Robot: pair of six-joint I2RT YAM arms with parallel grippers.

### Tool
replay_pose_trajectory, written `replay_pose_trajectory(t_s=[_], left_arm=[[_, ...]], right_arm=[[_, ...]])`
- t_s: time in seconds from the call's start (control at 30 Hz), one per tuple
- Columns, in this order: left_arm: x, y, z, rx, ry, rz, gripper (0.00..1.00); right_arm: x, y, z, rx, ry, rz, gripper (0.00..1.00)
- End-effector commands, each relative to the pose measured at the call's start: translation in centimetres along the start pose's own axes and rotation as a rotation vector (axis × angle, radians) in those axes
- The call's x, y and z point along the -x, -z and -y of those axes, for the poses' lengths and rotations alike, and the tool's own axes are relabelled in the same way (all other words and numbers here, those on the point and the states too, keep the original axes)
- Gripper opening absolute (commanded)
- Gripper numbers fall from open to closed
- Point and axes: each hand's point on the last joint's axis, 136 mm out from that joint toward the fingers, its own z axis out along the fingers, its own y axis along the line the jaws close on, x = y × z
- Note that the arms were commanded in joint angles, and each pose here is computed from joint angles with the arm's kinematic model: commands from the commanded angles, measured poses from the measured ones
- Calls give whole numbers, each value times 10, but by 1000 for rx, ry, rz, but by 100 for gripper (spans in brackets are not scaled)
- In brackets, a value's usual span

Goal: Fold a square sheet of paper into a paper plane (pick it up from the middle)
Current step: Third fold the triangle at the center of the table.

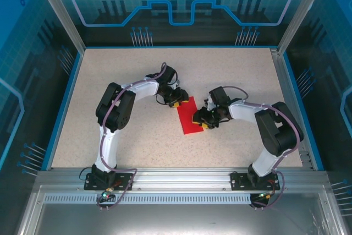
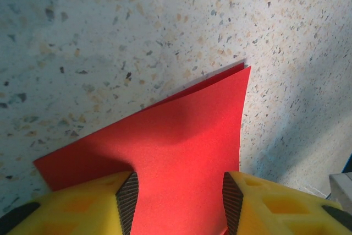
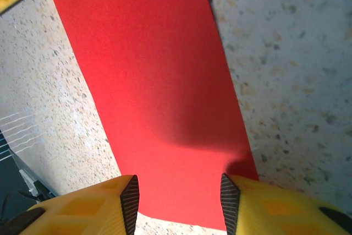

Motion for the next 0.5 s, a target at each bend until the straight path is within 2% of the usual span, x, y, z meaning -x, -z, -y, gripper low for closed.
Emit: replay_pose_trajectory(t_s=[0.0,0.1,0.23,0.47], left_arm=[[-13,-13,-28,79,23,-53,49],[-13,-12,-29,84,24,-54,49],[-12,-12,-28,82,20,-53,49],[-13,-11,-29,90,20,-52,48]], right_arm=[[-1,10,1,-64,40,13,48],[7,22,-2,-100,60,44,49],[-10,22,-27,5,86,11,49],[-52,11,-17,50,7,-23,50]])
